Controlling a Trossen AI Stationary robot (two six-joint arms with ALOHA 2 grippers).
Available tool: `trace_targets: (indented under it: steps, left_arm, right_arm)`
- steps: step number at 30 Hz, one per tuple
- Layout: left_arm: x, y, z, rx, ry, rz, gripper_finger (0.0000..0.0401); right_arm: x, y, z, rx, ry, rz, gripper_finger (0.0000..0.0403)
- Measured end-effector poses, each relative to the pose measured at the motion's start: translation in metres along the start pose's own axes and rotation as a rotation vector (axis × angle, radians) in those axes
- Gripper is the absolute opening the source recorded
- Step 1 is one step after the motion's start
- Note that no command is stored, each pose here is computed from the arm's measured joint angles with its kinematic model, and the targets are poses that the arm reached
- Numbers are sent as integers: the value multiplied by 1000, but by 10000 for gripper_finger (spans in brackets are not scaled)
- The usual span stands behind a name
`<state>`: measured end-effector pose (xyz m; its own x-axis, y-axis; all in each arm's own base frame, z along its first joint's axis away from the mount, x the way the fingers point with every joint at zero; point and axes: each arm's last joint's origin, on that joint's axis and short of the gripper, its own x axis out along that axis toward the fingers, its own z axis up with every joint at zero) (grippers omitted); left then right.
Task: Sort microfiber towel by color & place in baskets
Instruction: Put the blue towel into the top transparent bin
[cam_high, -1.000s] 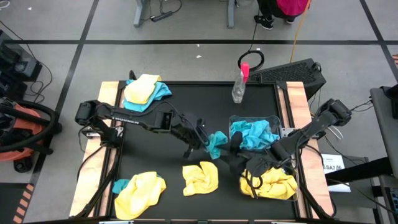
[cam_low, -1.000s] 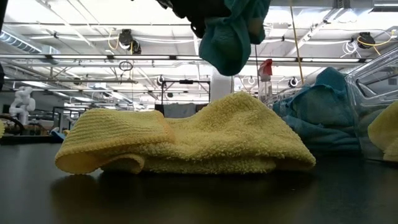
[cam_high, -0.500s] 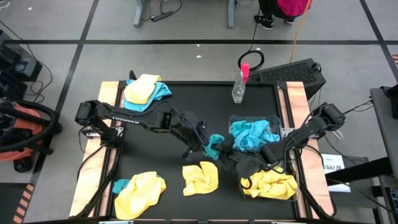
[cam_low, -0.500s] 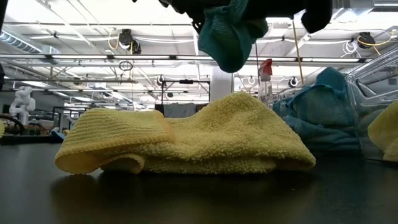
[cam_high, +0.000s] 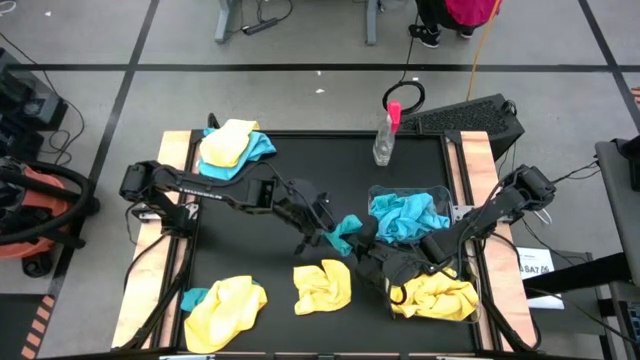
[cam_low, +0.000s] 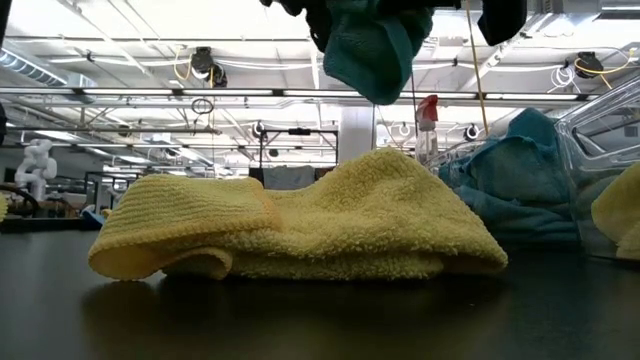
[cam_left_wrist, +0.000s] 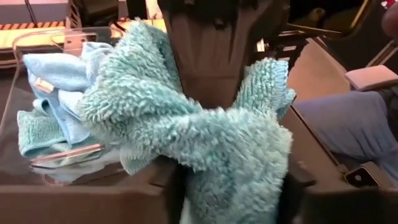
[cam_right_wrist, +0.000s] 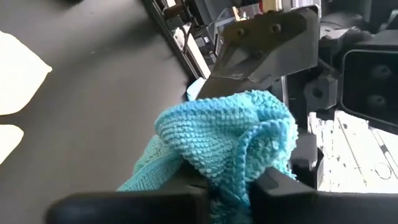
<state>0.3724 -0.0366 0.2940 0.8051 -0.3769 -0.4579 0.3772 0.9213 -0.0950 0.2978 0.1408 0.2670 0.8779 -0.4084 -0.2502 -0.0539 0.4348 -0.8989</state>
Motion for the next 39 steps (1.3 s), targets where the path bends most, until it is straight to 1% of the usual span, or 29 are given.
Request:
trace_targets:
  steps: [1,4,6,8,13,15,18,20,22,28,30,34,36,39]
  left_arm:
    - [0,0,1,3,-7,1,188]
    - [1,0,1,4,-12,17,238]
    - [0,3,0,-1,-2,32,262]
    - [-1,6,-3,-15,24,39,277]
    - [-2,8,-10,-41,96,54,289]
    - [-3,11,-14,-53,130,83,289]
    - [-5,17,-18,-70,170,128,290]
    - [-7,20,-20,-82,190,144,290]
    - [-8,22,-22,-89,202,155,290]
    - [-10,27,-24,-100,218,168,290]
    - [-11,27,-24,-101,224,169,290]
    - [-10,27,-24,-85,225,168,290]
    - [-11,27,-24,-81,227,181,290]
    - [-11,28,-24,-80,228,189,290]
  right_arm:
    - [-1,0,1,0,-4,-1,15]
    - [-2,0,2,6,14,-26,15]
    - [-5,1,2,-4,38,-41,14]
    - [-9,2,2,-21,67,-60,10]
    - [-21,5,0,-76,188,-141,5]
    - [-25,9,-4,-103,241,-164,5]
    - [-31,12,-12,-97,284,-175,5]
    - [-34,13,-18,-57,300,-167,5]
    - [-36,14,-29,-38,328,-136,5]
    - [-39,8,-63,127,451,22,5]
    - [-42,4,-73,175,506,66,5]
    - [-52,-8,-93,275,620,105,5]
    - [-59,-14,-101,340,669,121,5]
    - [-72,-24,-113,460,748,179,5]
